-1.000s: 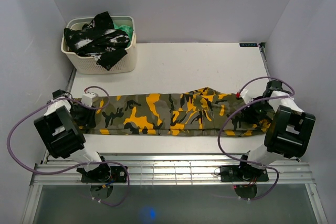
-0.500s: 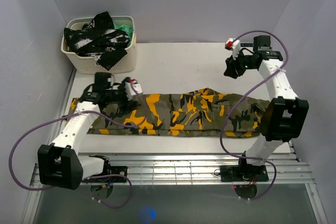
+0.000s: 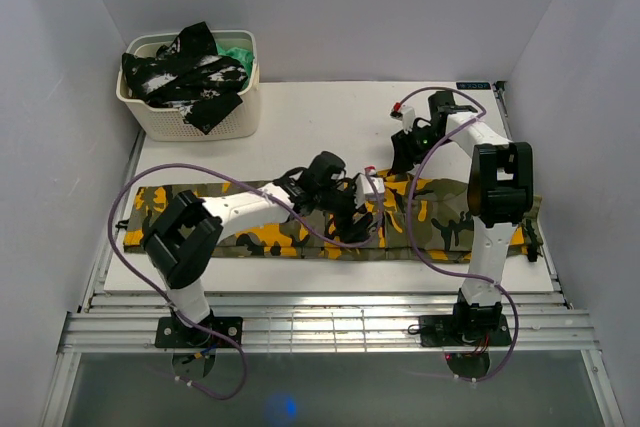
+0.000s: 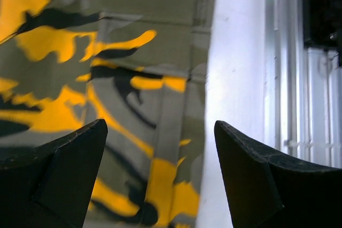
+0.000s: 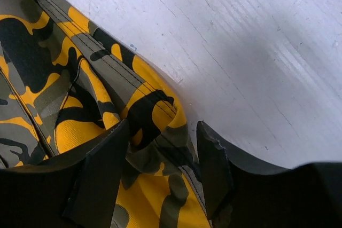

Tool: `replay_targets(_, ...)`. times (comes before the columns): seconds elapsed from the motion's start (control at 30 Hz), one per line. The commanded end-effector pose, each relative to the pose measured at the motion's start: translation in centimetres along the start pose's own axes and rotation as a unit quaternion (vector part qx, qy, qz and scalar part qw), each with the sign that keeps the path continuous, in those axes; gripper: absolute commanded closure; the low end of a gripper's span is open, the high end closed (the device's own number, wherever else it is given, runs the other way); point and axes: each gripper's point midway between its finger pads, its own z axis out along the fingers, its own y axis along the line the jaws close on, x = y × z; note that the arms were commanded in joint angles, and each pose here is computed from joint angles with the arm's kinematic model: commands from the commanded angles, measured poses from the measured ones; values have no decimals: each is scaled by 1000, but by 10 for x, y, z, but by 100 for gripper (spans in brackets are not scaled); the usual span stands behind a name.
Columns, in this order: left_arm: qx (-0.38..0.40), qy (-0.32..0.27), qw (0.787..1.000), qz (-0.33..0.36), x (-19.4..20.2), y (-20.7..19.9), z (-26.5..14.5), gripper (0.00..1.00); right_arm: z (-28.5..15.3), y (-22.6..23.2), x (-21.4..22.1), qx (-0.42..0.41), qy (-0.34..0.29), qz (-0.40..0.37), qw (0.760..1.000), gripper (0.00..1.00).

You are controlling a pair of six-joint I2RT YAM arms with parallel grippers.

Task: Fold and stack the trousers
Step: Fold the trousers

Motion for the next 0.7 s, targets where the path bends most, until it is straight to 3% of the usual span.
replay_targets(0.0, -1, -37, 999, -23, -35, -4, 20, 8, -10, 2, -11, 1, -12, -4, 1000, 40)
replay_targets(0.13, -5, -22, 999, -43, -27, -1, 45, 7, -9, 5, -8, -9, -12, -1, 1000, 38)
replay_targets(0.4, -15, -2, 996, -92, -13, 6, 76, 9, -1, 9, 2, -37, 6, 14, 999, 67)
replay_targets(0.47, -4, -21, 995, -94, -22, 2, 79, 10, 1, 10, 6, -42, 13, 20, 999, 69)
replay_targets(0.6, 21, -30, 995, -96, -24, -13, 85, 9, 5, 11, 14, -48, 25, 28, 998, 64)
replay_targets(0.63, 24, -24, 994, -99, -20, -16, 89, 11, 5, 12, 14, -49, 26, 28, 998, 66)
replay_targets(0.67, 26, -23, 994, -104, -19, -17, 93, 12, 6, 13, 16, -51, 28, 29, 998, 76)
